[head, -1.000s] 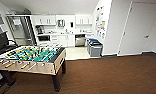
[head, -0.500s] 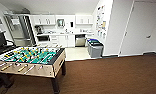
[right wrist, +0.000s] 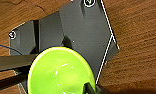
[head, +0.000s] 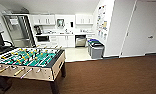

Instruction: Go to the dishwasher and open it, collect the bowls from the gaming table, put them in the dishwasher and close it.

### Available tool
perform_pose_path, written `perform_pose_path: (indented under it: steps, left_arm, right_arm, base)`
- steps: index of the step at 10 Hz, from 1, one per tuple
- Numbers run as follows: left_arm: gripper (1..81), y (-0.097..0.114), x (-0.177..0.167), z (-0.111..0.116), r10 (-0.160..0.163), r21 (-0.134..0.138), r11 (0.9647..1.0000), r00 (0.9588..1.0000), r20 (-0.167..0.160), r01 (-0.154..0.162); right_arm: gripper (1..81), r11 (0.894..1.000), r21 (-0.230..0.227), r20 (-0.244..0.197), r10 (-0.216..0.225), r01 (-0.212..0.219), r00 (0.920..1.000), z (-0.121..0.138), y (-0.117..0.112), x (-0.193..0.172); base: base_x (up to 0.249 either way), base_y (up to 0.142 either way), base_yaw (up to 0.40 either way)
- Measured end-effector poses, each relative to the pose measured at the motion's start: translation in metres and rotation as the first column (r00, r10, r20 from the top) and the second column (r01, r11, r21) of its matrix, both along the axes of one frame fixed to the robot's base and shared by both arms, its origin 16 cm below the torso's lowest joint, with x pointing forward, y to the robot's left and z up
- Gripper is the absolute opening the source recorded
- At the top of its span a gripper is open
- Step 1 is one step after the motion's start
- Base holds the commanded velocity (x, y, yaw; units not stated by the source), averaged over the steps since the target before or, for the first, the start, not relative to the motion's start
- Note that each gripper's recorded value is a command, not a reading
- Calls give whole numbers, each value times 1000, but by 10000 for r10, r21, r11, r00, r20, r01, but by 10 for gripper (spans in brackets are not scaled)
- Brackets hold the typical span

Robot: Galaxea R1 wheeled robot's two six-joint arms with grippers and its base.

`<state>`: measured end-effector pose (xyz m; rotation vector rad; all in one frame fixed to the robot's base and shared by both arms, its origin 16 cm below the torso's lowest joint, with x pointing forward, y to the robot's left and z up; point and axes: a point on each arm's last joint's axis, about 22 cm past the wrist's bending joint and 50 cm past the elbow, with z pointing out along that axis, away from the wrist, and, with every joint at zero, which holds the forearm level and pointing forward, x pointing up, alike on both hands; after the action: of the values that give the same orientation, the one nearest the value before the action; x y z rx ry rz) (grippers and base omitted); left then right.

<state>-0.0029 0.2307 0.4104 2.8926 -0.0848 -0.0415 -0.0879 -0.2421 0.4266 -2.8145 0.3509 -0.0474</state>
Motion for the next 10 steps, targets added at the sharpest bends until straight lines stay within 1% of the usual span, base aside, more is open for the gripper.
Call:
perform_pose_path:
  steps: [2,4,6,8,10]
  left_arm:
    - [10,0,-2,0,-5,-1,10000,10000,-38,5]
    - [10,0,-1,0,-8,1,10000,10000,-22,8]
    - [10,-5,-2,0,-182,-58,9998,9998,10,182]
    - [10,-10,-2,0,-231,-126,9997,9997,31,231]
    - [10,-10,-3,0,-251,-126,9996,9997,23,252]
  right_arm:
    - [10,10000,4,-130,31,-31,9999,0,0,-8]
    - [10,10000,-2,-39,25,-25,10000,0,0,-2]
    - [10,10000,-4,-103,34,-34,9999,0,0,-5]
    - [10,10000,-4,-99,37,-37,9999,0,0,-5]
    - [10,10000,71,-82,32,-31,10000,0,6,-4]
  base:
    - [171,0,0]
    - [172,0,0]
    - [171,0,0]
    - [172,0,0]
    - [172,0,0]
